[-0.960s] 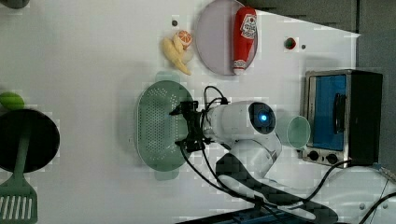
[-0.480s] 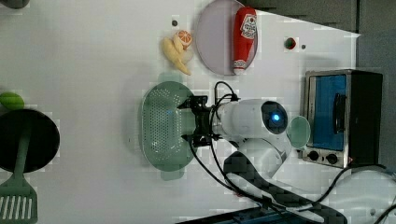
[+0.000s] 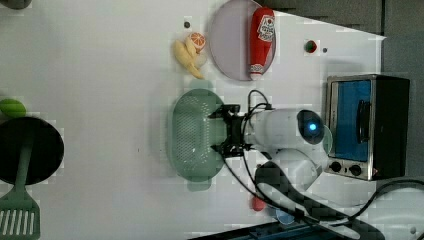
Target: Drag strainer left to right.
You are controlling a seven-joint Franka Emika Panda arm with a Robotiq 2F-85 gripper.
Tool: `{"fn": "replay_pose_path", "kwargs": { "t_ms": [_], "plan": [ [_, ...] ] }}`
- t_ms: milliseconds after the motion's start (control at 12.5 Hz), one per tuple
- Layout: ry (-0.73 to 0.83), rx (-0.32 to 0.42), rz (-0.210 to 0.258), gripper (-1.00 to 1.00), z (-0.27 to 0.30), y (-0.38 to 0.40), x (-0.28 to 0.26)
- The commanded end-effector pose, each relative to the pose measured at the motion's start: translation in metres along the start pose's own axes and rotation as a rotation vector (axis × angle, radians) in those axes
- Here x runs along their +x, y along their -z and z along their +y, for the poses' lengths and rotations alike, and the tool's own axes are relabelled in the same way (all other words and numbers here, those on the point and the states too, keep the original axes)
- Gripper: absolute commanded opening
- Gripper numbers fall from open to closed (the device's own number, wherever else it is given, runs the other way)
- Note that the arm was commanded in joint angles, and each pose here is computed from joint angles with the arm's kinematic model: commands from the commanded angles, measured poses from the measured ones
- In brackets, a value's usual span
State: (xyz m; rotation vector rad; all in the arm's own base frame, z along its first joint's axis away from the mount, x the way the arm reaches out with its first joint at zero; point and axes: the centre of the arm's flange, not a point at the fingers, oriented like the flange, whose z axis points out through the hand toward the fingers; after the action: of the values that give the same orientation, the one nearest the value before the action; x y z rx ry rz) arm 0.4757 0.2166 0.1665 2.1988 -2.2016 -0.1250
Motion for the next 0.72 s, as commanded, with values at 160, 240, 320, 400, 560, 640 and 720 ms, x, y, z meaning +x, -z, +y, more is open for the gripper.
{"fn": "replay_pose_path", "kwargs": {
  "t_ms": [160,240,320,400,560,640,720],
  "plan": [
    [0.011,0.001,0.024,1.0,-0.009,0.002,0.051],
    [0.015,0.002,0.03,1.0,-0.01,0.003,0.061],
    [0.024,0.001,0.037,1.0,-0.01,0.004,0.072],
    [0.031,0.002,0.043,1.0,-0.012,0.005,0.082],
    [0.033,0.005,0.057,1.0,-0.014,0.007,0.105],
    [0.031,0.007,0.064,1.0,-0.016,0.009,0.115],
    [0.021,0.008,0.07,1.0,-0.018,0.01,0.125]
  ]
}}
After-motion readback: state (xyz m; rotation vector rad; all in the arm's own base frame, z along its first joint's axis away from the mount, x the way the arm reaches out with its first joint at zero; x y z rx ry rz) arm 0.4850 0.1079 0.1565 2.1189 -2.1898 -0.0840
